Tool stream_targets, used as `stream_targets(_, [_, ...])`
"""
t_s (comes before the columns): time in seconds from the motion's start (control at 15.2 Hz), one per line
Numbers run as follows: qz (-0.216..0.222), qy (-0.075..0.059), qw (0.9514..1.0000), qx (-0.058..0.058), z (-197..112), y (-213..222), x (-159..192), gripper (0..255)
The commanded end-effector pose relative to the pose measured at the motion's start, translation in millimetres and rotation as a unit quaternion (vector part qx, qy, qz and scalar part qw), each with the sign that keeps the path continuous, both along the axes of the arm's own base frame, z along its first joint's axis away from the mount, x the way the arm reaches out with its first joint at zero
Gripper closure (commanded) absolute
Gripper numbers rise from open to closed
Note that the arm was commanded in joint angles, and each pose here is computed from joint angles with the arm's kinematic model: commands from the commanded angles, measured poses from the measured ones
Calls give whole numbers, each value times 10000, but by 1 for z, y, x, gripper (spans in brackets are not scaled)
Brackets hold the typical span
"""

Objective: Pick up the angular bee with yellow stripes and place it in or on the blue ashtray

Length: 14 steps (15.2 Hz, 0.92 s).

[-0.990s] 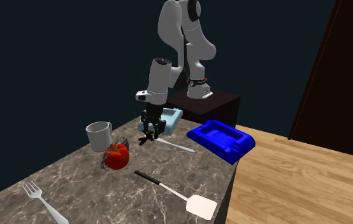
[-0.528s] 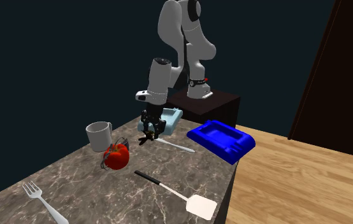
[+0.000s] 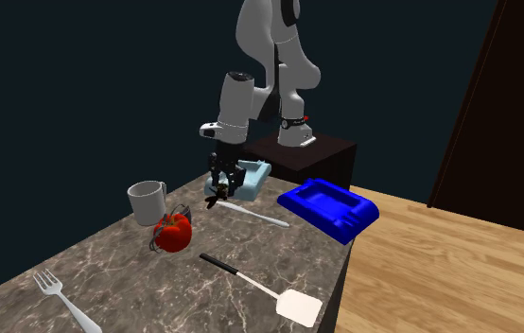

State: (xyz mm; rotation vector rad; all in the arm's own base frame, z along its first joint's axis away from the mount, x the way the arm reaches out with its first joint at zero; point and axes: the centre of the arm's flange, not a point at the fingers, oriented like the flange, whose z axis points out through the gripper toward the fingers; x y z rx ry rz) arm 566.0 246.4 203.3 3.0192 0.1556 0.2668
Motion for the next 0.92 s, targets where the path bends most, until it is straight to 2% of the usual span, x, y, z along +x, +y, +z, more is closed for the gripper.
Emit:
stream_targets(0.0, [0,1,10000,0,11,1,0,255])
stream_targets(0.86, [0,1,10000,0,80,1,0,255])
